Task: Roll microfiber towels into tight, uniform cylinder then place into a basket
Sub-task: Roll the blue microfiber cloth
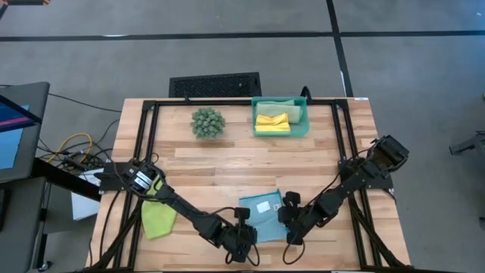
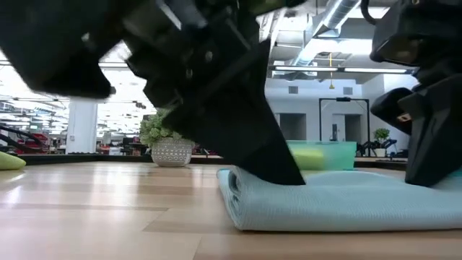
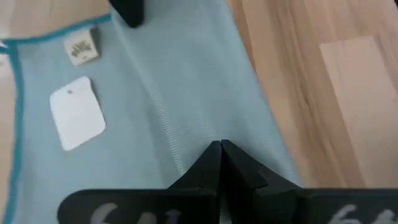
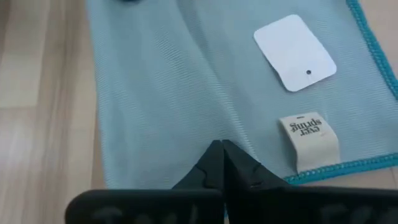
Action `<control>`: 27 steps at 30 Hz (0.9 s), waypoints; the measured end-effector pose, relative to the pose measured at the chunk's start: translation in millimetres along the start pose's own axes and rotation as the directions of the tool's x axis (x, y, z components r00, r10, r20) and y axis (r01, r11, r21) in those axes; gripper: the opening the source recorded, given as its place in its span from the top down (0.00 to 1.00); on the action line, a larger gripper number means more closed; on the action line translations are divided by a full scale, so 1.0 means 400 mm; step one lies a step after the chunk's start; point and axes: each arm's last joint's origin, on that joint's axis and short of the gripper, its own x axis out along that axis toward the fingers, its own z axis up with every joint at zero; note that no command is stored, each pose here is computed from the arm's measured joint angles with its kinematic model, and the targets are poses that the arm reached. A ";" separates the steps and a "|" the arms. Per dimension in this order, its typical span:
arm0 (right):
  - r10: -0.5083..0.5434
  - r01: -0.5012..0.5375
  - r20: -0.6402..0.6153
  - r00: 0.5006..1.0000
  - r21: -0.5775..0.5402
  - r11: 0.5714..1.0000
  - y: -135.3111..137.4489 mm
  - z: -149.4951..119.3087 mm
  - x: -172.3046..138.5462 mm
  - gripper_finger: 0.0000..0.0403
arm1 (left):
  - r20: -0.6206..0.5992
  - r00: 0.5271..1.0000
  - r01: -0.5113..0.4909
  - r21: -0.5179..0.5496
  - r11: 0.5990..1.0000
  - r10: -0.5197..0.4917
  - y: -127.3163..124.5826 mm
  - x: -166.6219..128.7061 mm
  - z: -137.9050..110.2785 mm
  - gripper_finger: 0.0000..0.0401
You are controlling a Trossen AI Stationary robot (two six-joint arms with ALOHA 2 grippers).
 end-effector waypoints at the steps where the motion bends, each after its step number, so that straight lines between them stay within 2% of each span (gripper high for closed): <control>1: 0.000 0.000 0.000 1.000 0.000 1.000 0.000 0.000 0.000 0.94 | 0.005 1.000 -0.015 -0.005 1.000 0.015 0.001 -0.002 0.005 1.00; 7: 0.012 -0.012 0.007 1.000 -0.007 1.000 0.007 -0.002 -0.006 0.91 | -0.025 0.990 -0.142 -0.064 0.988 0.140 0.026 -0.002 0.003 1.00; 12: 0.012 -0.012 0.008 1.000 -0.008 1.000 0.008 -0.002 -0.006 0.92 | -0.106 0.983 -0.162 -0.100 0.982 0.151 0.045 0.002 -0.012 1.00; 19: 0.003 -0.001 0.073 0.997 -0.026 1.000 0.014 0.011 -0.030 0.92 | -0.122 0.983 -0.152 -0.109 0.982 0.138 0.043 0.001 -0.016 1.00; 23: -0.001 0.004 0.128 0.992 -0.023 1.000 0.022 0.017 -0.052 0.88 | -0.125 0.982 -0.154 -0.106 0.982 0.141 0.043 0.000 -0.017 1.00; 27: 0.028 -0.025 0.180 0.983 -0.019 1.000 0.034 0.026 -0.055 0.80 | -0.150 0.975 -0.180 -0.081 0.980 0.166 0.043 -0.021 0.002 1.00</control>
